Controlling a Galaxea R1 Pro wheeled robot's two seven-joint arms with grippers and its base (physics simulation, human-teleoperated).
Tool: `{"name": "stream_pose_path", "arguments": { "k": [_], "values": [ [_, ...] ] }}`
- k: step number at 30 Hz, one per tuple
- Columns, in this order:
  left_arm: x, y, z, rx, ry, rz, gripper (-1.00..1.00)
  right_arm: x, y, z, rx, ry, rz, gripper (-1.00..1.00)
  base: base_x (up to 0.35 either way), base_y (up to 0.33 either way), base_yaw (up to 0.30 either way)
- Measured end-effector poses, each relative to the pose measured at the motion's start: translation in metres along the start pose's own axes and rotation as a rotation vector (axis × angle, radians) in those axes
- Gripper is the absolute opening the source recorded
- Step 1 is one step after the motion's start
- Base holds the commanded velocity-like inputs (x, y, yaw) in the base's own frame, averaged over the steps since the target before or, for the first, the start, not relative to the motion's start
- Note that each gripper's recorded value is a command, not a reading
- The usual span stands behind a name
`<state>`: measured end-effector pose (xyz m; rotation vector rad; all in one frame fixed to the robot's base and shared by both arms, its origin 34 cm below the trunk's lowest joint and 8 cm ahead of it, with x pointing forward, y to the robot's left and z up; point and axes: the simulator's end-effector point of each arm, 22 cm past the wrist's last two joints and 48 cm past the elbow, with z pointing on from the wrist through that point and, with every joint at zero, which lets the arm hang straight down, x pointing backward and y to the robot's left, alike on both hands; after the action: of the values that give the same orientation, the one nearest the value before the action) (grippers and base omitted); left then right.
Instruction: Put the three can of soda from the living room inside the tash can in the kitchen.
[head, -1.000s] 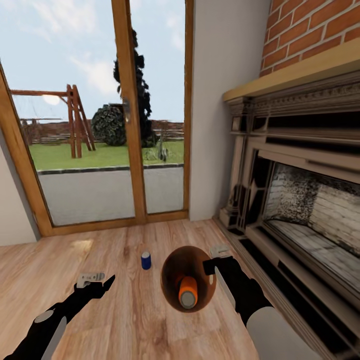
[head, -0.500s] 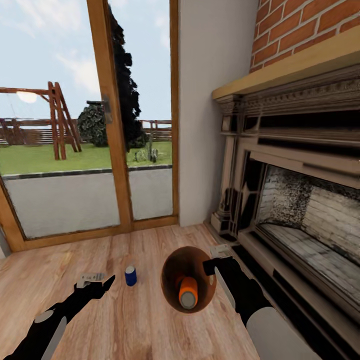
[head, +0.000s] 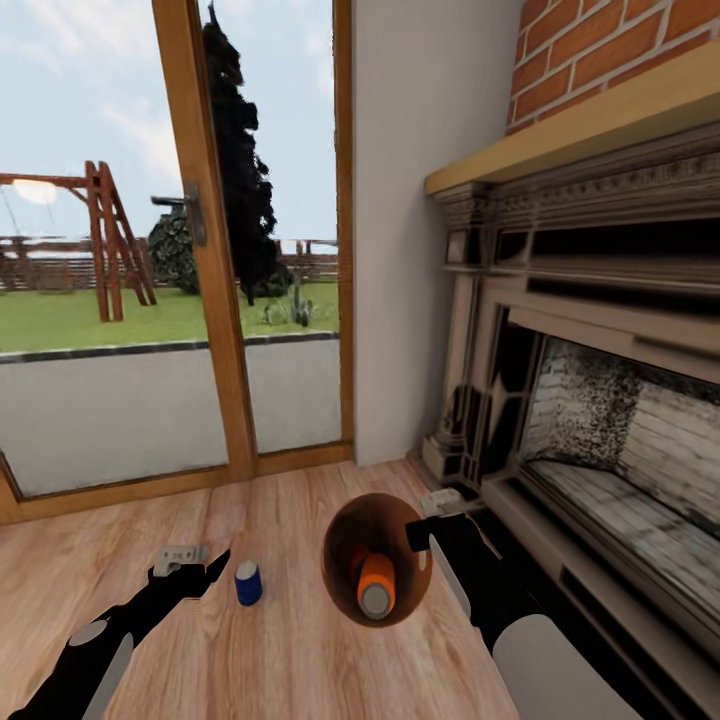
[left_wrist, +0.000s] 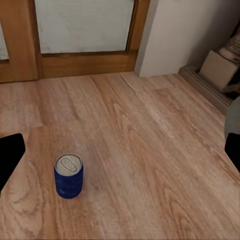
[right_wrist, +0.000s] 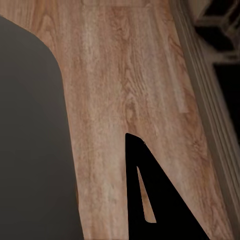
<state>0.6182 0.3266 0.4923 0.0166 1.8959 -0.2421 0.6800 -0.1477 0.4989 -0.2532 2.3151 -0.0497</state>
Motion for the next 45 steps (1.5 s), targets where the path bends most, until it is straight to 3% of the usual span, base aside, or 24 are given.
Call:
{"name": "stream_pose_path", "arguments": {
  "k": [20,45],
  "values": [
    [0.0,0.0002,0.0,0.0,0.0,0.0,1.0,0.0025,0.0031,0.0003,-0.006,0.003,0.001,-1.0,0.242,0.116,0.0],
    [-0.0026,0.0006,-0.0002,-0.001,-0.012,0.004,1.0,0.0032,0.0013,0.0005,-0.001,0.005,-0.002,-1.0,0.245,0.006,0.0]
  ]
}}
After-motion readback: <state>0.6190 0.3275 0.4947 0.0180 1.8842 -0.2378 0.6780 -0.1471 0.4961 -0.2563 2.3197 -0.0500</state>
